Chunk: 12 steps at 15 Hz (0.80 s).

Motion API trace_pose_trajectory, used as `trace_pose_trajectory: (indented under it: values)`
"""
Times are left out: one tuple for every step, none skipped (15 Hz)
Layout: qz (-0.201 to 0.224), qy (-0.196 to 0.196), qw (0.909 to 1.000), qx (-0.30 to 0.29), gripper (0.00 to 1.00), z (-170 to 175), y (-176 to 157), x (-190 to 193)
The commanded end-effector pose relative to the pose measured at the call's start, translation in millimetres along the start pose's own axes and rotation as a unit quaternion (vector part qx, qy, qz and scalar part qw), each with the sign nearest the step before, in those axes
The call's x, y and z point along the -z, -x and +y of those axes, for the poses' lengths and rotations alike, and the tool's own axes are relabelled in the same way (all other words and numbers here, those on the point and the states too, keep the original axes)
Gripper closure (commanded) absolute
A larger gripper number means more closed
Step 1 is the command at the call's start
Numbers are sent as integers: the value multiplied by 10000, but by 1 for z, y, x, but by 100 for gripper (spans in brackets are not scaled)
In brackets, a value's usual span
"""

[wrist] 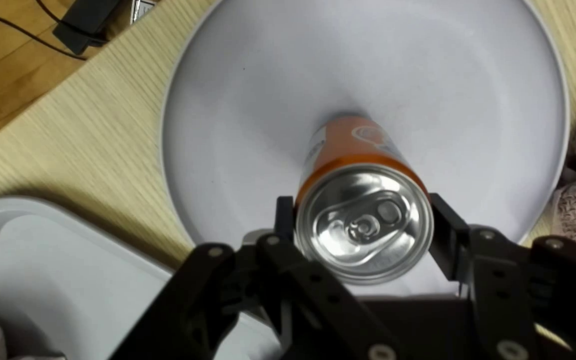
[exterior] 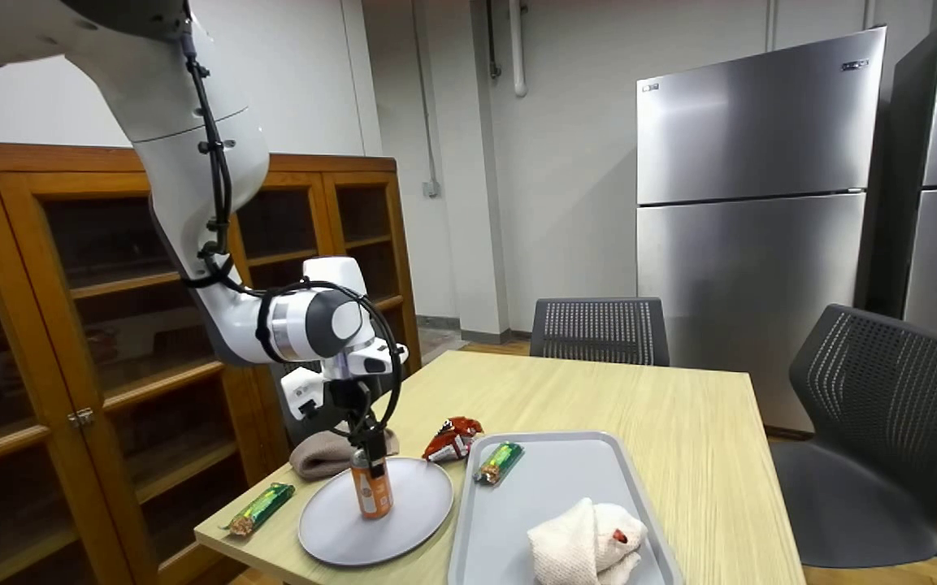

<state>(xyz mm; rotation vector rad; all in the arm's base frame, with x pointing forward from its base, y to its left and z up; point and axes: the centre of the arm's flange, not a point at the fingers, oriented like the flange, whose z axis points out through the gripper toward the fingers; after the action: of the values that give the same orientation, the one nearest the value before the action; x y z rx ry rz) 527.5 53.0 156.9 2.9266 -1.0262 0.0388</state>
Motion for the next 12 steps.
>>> trace_pose_trajectory:
  values:
    - [114,9,9999,-8,61,-5,-5,1]
    - [84,17,10000,-19,61,-4,-5,1]
    - [83,8,10000,5,61,-3,-3,2]
    - [66,5,10000,23,61,-2,0,3]
    - [60,0,10000,34,61,-2,1,4]
    - [55,-5,10000,62,61,-1,4,5]
    - [41,-7,10000,84,61,0,7,5]
    - [27,-5,9999,113,61,0,9,6]
    - [26,-15,9999,153,61,1,13,7]
    - [22,-24,9998,202,61,1,16,8]
    - [15,-15,9997,240,61,1,19,8]
    - [4,-8,9996,273,61,1,22,8]
